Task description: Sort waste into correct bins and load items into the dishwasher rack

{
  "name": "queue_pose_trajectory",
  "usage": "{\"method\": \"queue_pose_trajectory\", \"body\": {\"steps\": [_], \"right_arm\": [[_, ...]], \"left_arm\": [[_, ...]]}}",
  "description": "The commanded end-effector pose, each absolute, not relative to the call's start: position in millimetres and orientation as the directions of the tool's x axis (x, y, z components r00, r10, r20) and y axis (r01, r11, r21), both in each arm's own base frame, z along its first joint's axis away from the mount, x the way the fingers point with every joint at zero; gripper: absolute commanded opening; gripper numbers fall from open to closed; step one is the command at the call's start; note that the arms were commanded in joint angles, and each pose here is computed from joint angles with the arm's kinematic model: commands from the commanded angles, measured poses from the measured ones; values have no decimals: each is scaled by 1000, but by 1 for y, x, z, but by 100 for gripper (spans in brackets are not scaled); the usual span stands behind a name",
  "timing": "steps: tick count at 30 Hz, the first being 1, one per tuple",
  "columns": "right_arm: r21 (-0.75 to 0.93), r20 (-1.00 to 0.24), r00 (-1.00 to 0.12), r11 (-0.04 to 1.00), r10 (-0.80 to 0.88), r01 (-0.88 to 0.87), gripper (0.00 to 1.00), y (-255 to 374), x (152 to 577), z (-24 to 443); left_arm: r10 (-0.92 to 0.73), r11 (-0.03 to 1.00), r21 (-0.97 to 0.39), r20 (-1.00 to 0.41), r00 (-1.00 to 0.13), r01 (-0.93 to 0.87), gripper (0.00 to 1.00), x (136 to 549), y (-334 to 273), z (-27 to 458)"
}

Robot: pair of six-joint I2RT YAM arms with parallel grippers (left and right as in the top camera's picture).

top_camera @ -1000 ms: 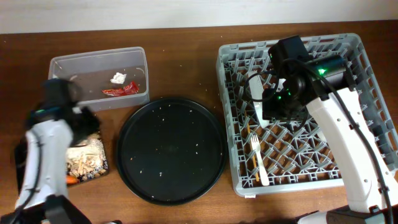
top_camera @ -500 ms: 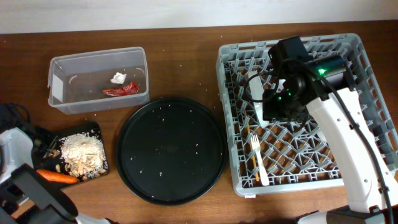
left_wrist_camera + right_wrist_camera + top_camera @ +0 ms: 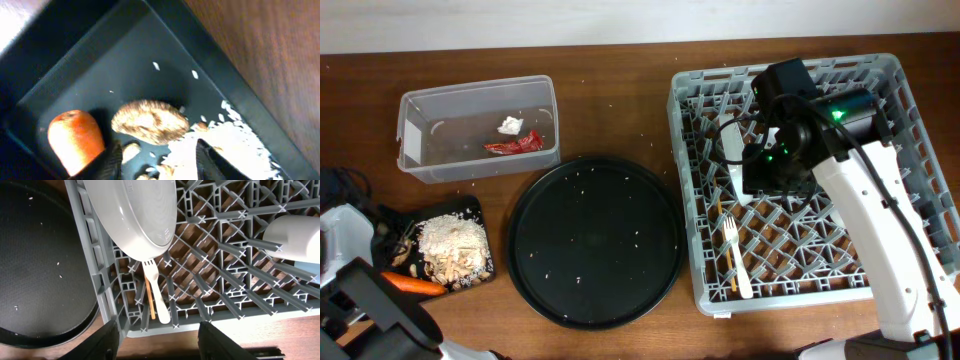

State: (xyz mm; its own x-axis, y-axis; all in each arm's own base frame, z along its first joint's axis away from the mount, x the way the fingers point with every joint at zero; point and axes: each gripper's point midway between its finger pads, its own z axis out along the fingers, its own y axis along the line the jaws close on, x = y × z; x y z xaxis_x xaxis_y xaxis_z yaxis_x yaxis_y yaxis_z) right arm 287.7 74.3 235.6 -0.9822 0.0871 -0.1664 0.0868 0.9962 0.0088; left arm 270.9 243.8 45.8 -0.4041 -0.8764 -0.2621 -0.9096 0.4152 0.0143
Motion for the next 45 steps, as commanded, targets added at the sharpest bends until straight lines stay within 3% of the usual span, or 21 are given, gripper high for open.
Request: {"method": "queue_pose_trajectory", "body": {"steps": [1,3,7,9,10,12,14,15,19,22,26,28,29,30,31,37,45], "right_arm": [[18,-192,-976,995,103,102,55,73,288,242],[131,-207,-973,989,100,74,56,93,297,245],[160,-228,-963,981,144,109,62,78,309,247],[179,-241,-958,977,155,113,73,54,317,248],[181,-244,-959,979,142,98,80,36,322,246],[157,-226,-967,984,119,84,98,16,322,239],[147,-184,-975,984,128,101,98,0,319,231],[146,-169,-976,982,140,116,98,-4,317,229],[141,-132,-980,982,147,128,98,-6,309,227],[141,-143,-979,982,147,127,98,-5,302,234],[145,-378,-915,985,141,92,98,-4,292,269],[125,-528,-838,989,134,79,98,-5,267,267],[118,-566,-814,990,132,78,98,-6,260,263],[114,-616,-777,991,129,74,98,-6,247,256],[112,-662,-739,991,125,68,98,-4,232,255],[102,-787,-606,993,113,53,98,-1,187,274],[102,-791,-601,993,113,52,98,-1,186,275]], "left_arm": [[-877,461,-105,-207,-434,-881,52,293,220,45],[-822,556,-103,-218,-527,-825,56,312,198,47],[-497,865,-92,-298,-815,-494,56,373,90,72],[-353,935,-80,-309,-883,-345,56,383,43,76],[-218,976,-64,-294,-930,-208,59,381,-5,74],[-100,995,-47,-255,-962,-91,65,369,-40,71],[-16,1000,-22,-125,-992,-14,80,334,-62,70],[9,1000,-15,-46,-999,10,81,316,-63,79],[46,999,-2,76,-996,46,84,290,-53,141],[75,997,13,-20,-997,74,84,288,-48,169],[67,997,-9,-358,-931,75,84,286,-46,223],[43,998,-5,-607,-794,58,84,273,-36,256],[35,999,3,-660,-751,44,84,266,-31,261],[27,1000,12,-712,-701,25,88,256,-25,264],[19,1000,13,-751,-659,14,99,242,-20,264],[6,1000,-3,-814,-581,14,99,214,-15,267],[6,1000,-3,-814,-581,14,99,214,-15,267]]}}
